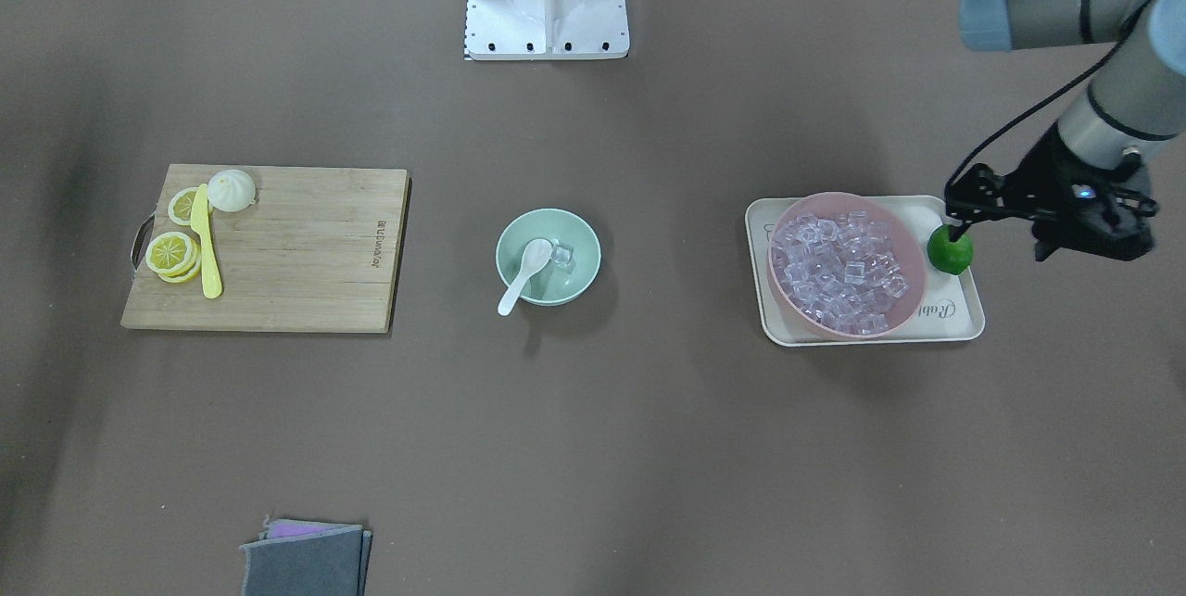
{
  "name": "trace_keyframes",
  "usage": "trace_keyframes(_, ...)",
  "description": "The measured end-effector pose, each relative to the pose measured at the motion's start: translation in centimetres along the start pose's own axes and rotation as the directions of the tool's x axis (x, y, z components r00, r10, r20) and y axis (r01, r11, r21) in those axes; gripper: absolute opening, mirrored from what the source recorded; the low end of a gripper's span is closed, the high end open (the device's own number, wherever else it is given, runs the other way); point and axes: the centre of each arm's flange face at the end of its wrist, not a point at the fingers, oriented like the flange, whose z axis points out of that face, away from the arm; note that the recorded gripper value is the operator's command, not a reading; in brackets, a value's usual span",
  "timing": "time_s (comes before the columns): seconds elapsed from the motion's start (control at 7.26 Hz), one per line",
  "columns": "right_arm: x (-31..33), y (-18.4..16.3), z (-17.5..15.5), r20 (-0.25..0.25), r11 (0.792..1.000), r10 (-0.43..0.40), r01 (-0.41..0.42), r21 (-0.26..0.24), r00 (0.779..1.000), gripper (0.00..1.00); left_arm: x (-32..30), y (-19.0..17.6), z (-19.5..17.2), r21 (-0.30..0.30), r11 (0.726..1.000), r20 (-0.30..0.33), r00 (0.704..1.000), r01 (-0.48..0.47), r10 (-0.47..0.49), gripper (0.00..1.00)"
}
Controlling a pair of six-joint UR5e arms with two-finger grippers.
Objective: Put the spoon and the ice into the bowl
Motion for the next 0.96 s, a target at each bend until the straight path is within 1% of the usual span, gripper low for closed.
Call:
trace_keyframes(0.14, 0.1, -0.1, -0.1, -0.001, 1.0, 0.002, -0.002, 0.001, 1.0, 1.0, -4.2, 2.3, 0.4, -0.022, 0.999, 0.02, 0.999, 0.029, -0.028, 0.98)
trace_keyframes(0.28, 0.4, -0.1, -0.1, -0.002, 1.0, 0.004, -0.004, 0.002, 1.0, 1.0, -7.9, 4.6, 0.9, -0.044, 0.998, 0.039, 0.999, 0.039, -0.037, 0.98)
trace_keyframes(0.55, 1.8, -0.1, -0.2, -0.009, 1.0, -0.009, 0.009, 0.002, 1.0, 1.0, -13.5, 8.5, 1.5, -0.083, 0.996, 0.065, 0.997, 0.036, -0.031, 0.98)
trace_keyframes(0.69, 3.0, -0.1, -0.3, -0.015, 1.0, -0.022, 0.022, 0.002, 1.0, 1.0, -15.3, 9.7, 1.2, -0.084, 0.995, 0.064, 0.997, 0.055, -0.049, 0.98)
trace_keyframes(0.83, 3.9, -0.1, -0.4, -0.019, 1.0, -0.026, 0.026, 0.004, 0.999, 1.0, -16.7, 10.4, 0.7, -0.08, 0.994, 0.044, 0.996, 0.079, -0.076, 0.98)
trace_keyframes(0.96, 4.5, 0.0, -0.7, -0.019, 1.0, -0.022, 0.022, 0.007, 1.0, 1.0, -18.2, 10.9, 0.3, -0.075, 0.993, 0.011, 0.996, 0.094, -0.093, 0.98)
